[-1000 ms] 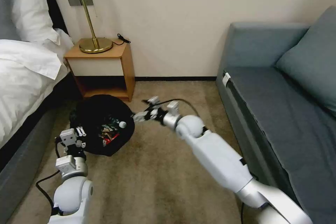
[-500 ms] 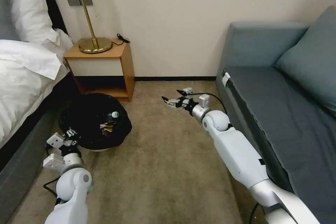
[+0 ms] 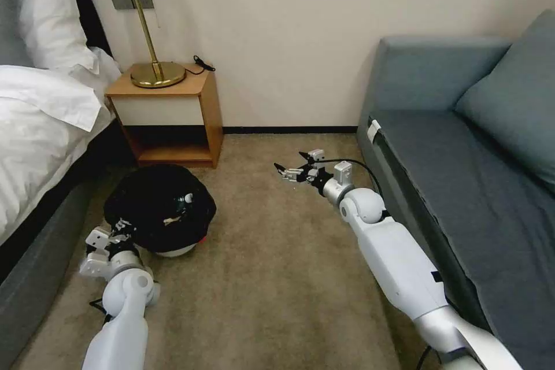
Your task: Pick up the trash bin, then pick up the garbage on the floor and place it into the trash bin.
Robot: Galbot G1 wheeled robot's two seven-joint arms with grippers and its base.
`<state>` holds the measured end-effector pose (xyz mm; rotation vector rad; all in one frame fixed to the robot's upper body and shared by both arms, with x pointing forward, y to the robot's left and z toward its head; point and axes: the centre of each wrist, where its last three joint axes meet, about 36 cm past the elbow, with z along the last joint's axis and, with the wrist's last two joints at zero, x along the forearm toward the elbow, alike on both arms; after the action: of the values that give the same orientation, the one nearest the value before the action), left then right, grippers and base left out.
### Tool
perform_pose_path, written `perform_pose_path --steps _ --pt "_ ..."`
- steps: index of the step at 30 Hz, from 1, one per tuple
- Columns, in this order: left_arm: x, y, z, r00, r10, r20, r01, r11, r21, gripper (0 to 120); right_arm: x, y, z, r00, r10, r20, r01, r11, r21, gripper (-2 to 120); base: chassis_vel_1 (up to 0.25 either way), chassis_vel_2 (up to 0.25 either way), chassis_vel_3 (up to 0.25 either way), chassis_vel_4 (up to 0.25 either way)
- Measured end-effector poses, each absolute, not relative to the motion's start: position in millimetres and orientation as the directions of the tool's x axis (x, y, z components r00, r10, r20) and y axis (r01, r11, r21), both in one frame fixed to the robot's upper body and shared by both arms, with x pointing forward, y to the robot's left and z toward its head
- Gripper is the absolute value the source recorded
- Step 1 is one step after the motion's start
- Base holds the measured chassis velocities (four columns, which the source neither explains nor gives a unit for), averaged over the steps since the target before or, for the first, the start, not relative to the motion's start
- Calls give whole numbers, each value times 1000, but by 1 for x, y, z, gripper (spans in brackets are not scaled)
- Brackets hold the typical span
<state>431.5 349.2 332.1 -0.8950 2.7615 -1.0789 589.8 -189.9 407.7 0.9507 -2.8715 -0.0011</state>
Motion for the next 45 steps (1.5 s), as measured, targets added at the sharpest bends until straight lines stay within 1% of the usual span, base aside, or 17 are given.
perform_pose_path --steps 2,3,4,8,10,12,13,14,16,17,20,25,28,29,33,39,45 --pt "432 349 333 -836 -526 158 -494 595 -634 32 587 -190 407 -797 -593 112 -594 804 33 100 0 0 0 0" --pt "431 349 335 -839 -522 153 -489 600 -634 39 585 -190 406 -798 -592 114 -593 805 30 100 0 0 0 0" --pt "431 349 335 -839 -522 153 -489 600 -634 39 585 -190 406 -798 -592 114 -593 805 30 100 0 0 0 0" --pt "422 349 344 -850 -514 117 -474 648 -597 59 577 -190 407 -810 -577 105 -578 815 27 100 0 0 0 0" --pt "420 349 346 -852 -513 104 -471 665 -580 61 575 -190 407 -815 -570 104 -571 821 28 100 0 0 0 0" --pt "409 351 354 -861 -507 32 -460 752 -472 74 570 -193 409 -843 -531 90 -530 847 36 100 0 0 0 0" --pt "409 351 354 -861 -507 32 -460 752 -472 74 570 -193 409 -843 -531 90 -530 847 36 100 0 0 0 0" --pt "406 352 355 -864 -503 0 -457 786 -417 76 568 -194 409 -852 -516 85 -514 857 44 100 0 0 0 0" --pt "393 351 362 -878 -469 -100 -436 867 -242 88 560 -200 409 -879 -471 70 -465 881 85 100 0 0 0 0" --pt "393 351 362 -878 -469 -100 -436 867 -242 88 560 -200 409 -879 -471 70 -465 881 85 100 0 0 0 0" --pt "369 339 374 -904 -374 -207 -380 925 -11 98 540 -210 402 -912 -406 66 -394 908 139 100 0 0 0 0" --pt "342 313 376 -921 -310 -238 -347 929 131 100 504 -224 394 -943 -326 71 -309 933 185 100 0 0 0 0" --pt "338 309 375 -922 -305 -238 -343 929 141 100 499 -225 393 -947 -313 71 -294 936 193 100 0 0 0 0" --pt "326 301 371 -928 -286 -240 -330 928 172 100 483 -232 391 -962 -265 65 -246 945 214 100 0 0 0 0" --pt "311 291 366 -937 -245 -248 -299 931 210 100 464 -240 390 -973 -225 51 -209 952 224 100 0 0 0 0" --pt "285 278 358 -954 -182 -239 -243 935 260 100 425 -253 379 -987 -159 35 -152 978 146 100 0 0 0 0" --pt "281 275 358 -955 -179 -235 -238 937 256 100 418 -255 373 -989 -146 39 -141 983 119 100 0 0 0 0"
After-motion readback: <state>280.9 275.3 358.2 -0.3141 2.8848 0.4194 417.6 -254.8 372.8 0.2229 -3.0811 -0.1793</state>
